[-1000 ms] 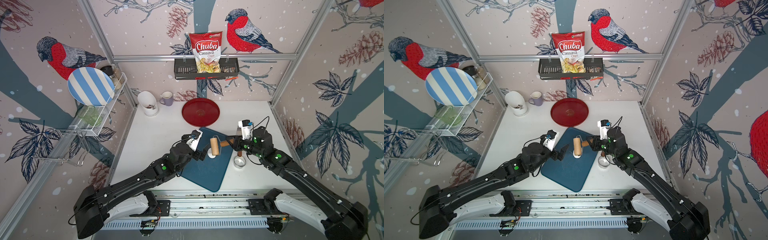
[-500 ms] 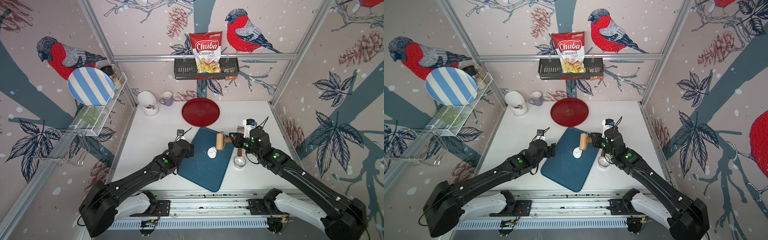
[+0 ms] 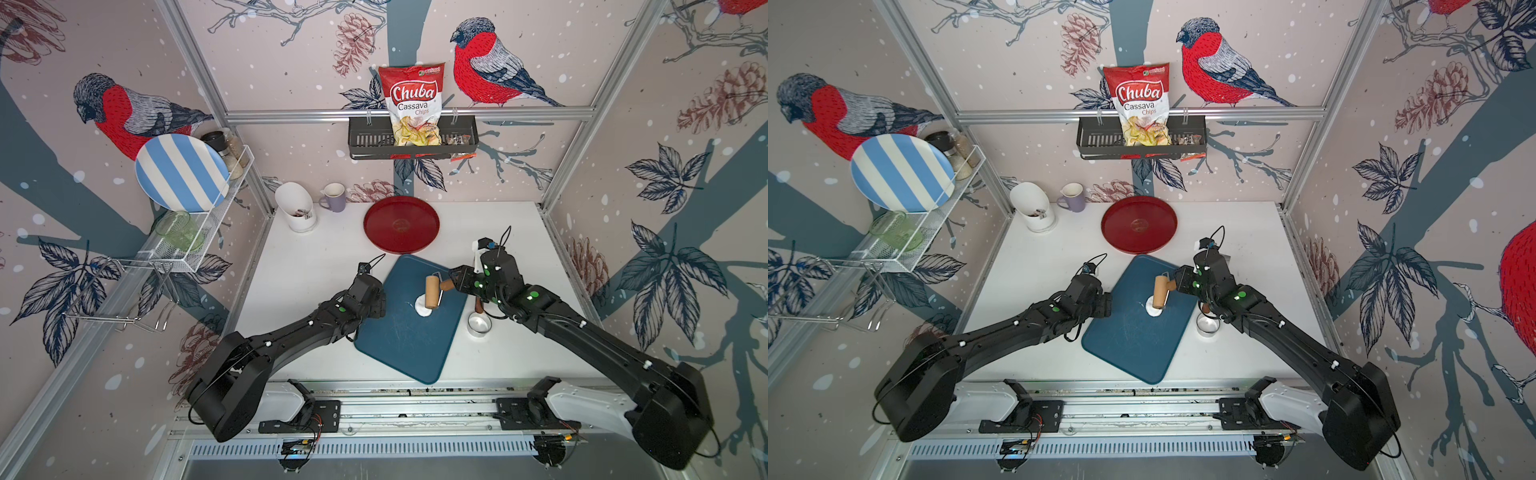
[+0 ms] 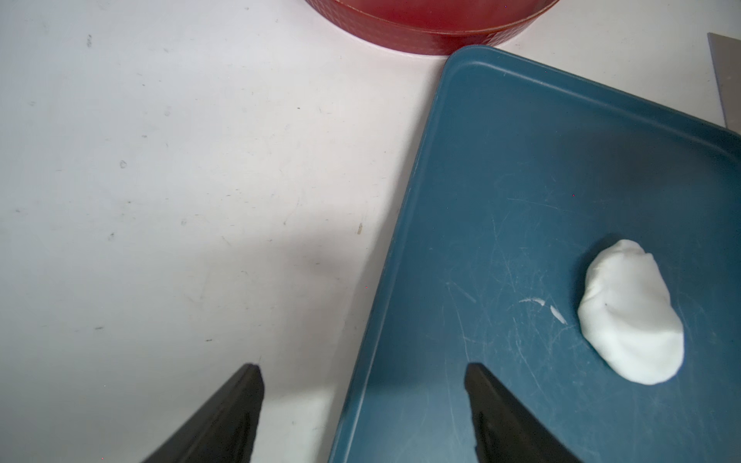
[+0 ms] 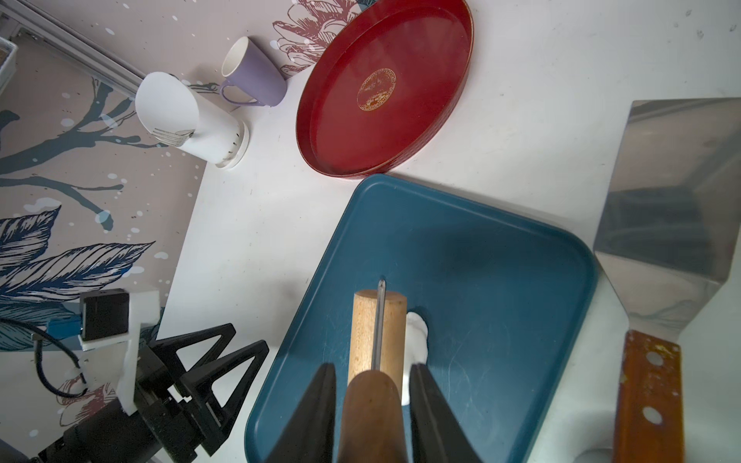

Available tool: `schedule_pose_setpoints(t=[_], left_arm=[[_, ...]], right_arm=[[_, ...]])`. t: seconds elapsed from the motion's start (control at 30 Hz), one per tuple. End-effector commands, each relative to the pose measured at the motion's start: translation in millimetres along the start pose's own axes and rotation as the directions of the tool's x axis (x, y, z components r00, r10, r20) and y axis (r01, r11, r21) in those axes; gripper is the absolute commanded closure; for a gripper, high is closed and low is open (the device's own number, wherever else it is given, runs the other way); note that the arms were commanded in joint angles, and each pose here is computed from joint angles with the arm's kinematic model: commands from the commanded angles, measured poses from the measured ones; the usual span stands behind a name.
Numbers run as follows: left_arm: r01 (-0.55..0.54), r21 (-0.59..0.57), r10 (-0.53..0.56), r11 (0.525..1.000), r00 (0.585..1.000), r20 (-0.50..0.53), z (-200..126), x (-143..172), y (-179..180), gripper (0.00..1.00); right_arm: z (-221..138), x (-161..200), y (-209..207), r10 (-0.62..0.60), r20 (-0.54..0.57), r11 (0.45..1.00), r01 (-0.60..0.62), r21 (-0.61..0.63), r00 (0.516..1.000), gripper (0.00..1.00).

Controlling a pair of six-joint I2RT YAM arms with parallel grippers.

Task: Roll out the dumpling wrappers from the dough
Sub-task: Flatten out the dough on the work surface.

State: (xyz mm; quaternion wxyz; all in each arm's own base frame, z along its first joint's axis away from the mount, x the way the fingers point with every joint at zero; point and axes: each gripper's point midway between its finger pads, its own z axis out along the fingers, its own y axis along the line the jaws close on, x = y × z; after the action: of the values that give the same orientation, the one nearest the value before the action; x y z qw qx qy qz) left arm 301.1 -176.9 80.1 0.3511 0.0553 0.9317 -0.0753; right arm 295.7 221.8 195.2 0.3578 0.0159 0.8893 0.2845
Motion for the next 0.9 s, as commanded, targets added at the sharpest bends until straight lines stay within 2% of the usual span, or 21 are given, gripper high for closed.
schedule_pose_setpoints(t=[0.0,0.13,0.5,0.67,0.87], left_arm=[[-0.016,0.058,0.016,0.998,1.0,-0.011,6.9,-6.0,-11.5,0.24],[-0.042,0.044,0.044,0.998,0.998,-0.048,21.8,-9.9,-15.5,0.31],[-0.078,0.026,0.08,0.997,0.992,-0.093,70.9,-30.4,-26.3,0.43],[-0.07,0.026,0.073,0.997,0.99,-0.121,85.5,-25.6,-24.0,0.53],[-0.064,0.02,0.066,0.998,0.987,-0.145,88.1,-12.3,-18.3,0.68]], right_arm=[[3.7,0.9,7.2,0.008,-0.038,1.0,-0.009,-0.022,0.999,1.0],[6.0,-0.5,4.8,0.009,-0.032,1.0,-0.01,-0.015,0.999,1.0],[-7.3,-10.8,0.9,0.003,0.038,1.0,-0.002,-0.027,0.999,1.0],[-12.4,-13.5,-1.9,-0.002,0.068,1.0,0.003,-0.026,0.998,1.0],[-12.6,-14.4,-1.3,-0.003,0.069,1.0,0.005,-0.028,0.998,1.0]])
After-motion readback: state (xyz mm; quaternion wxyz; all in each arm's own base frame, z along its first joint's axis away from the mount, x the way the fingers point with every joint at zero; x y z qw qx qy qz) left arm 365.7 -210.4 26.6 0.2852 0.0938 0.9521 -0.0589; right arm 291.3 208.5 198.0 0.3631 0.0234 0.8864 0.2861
